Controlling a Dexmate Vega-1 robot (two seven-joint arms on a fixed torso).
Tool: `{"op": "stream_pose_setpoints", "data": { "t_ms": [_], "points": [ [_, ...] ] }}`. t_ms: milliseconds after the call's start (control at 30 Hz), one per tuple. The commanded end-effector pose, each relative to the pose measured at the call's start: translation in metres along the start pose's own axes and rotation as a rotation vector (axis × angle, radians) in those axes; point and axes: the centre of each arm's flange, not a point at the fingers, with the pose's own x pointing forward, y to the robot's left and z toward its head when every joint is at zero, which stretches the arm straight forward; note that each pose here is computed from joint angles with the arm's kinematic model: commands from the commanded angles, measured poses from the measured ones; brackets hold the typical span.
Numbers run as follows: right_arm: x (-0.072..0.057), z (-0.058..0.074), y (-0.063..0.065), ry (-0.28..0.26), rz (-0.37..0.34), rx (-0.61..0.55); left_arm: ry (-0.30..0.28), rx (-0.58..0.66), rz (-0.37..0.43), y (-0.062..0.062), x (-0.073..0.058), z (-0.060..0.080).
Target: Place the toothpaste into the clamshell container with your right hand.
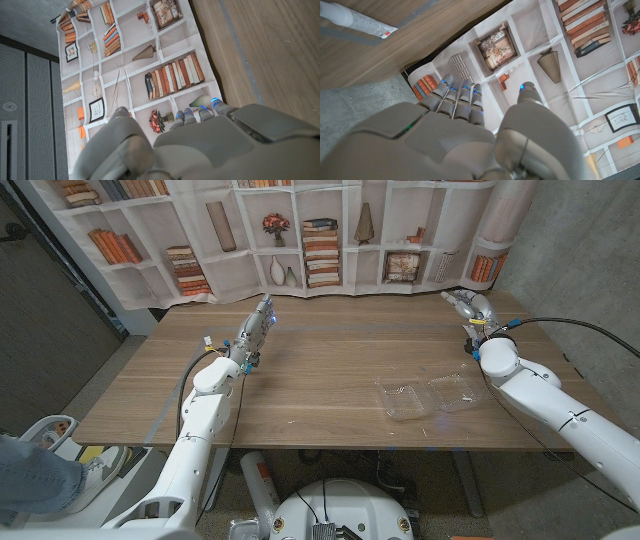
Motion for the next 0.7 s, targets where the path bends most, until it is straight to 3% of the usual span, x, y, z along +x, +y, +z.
{"op": "stream_pose_setpoints", "data": {
  "t_ms": [33, 700],
  "points": [
    [0.0018, -0.0025, -0.0006, 0.028, -0.016, -0.064, -0.002, 0.008, -0.001, 0.0003, -0.0006, 0.0024],
    [0.0016, -0.0054, -0.008, 0.063, -0.033, -0.165, -0.007, 0.003, 0.0, -0.0019, -0.0018, 0.0017]
  ]
}}
